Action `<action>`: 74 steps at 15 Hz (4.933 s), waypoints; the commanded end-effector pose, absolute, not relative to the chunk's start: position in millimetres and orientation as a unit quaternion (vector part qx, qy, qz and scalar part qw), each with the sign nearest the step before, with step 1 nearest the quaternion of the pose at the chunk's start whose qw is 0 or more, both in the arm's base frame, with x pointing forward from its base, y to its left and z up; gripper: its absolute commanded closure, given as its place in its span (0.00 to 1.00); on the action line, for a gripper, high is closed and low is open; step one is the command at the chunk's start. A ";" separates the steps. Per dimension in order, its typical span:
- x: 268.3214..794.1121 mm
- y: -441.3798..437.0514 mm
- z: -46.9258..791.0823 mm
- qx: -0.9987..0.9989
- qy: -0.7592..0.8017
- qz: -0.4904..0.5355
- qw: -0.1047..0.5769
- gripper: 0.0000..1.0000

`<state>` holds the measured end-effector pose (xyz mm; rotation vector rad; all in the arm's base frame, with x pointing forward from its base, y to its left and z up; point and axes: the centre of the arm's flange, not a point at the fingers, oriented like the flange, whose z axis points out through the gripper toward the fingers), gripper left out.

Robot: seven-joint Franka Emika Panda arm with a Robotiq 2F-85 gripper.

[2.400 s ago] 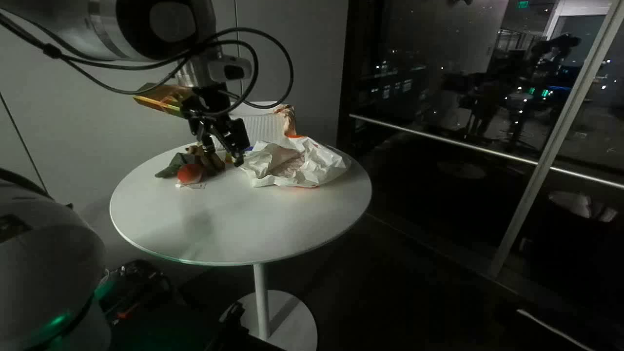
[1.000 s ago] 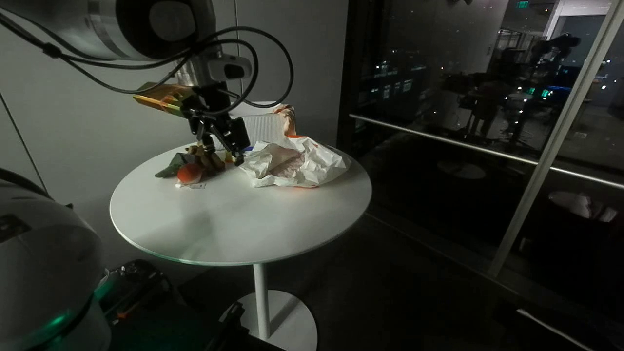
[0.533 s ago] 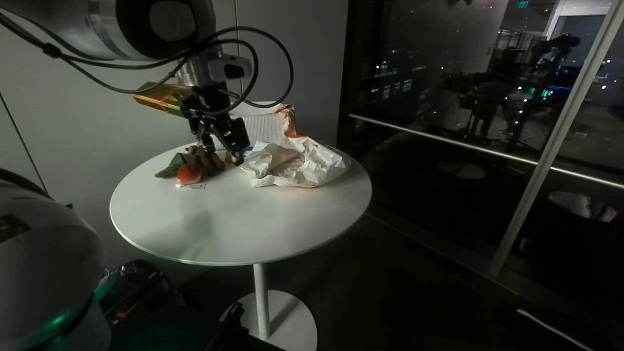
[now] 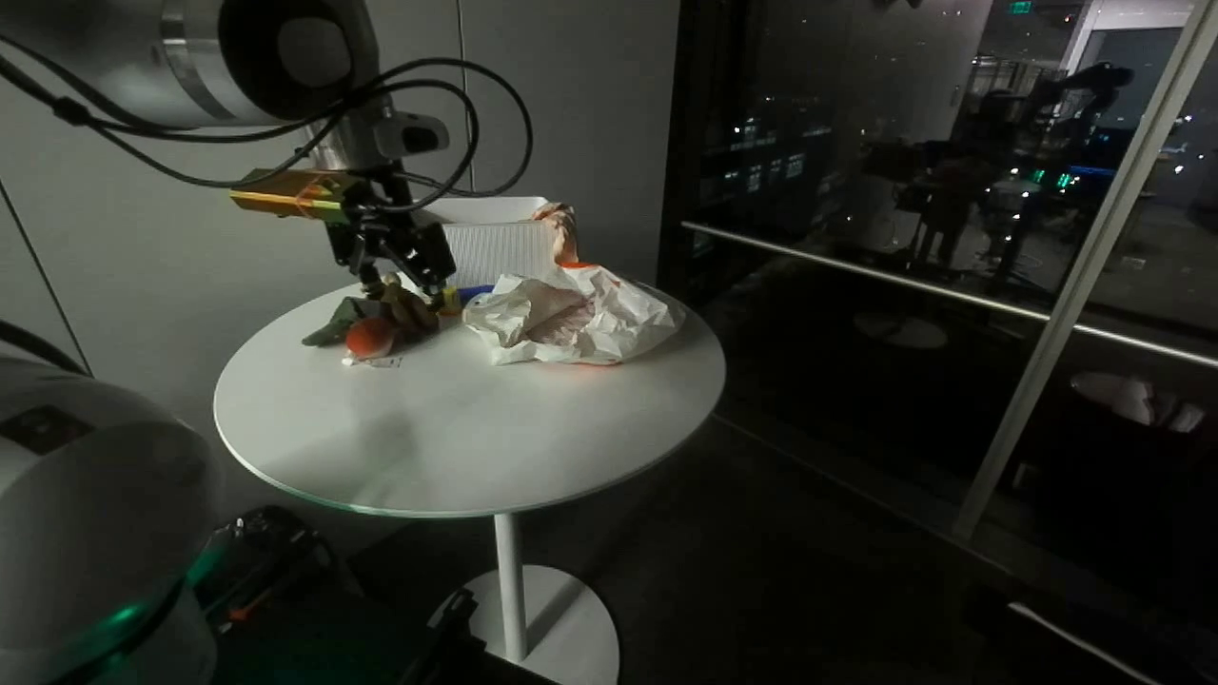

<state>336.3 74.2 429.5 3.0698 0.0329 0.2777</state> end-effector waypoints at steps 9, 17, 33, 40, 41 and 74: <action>441.9 297.5 362.6 0.957 0.265 0.105 0.055 0.00; 495.8 348.2 284.0 0.928 0.361 0.086 0.030 0.00; 499.8 350.2 232.1 0.871 0.479 0.080 0.081 0.89; 481.0 301.2 312.3 0.898 0.404 0.121 0.128 0.94; 478.8 292.2 327.5 0.905 0.382 0.135 0.130 0.93; 626.9 239.5 300.5 0.870 0.123 -0.013 0.477 0.90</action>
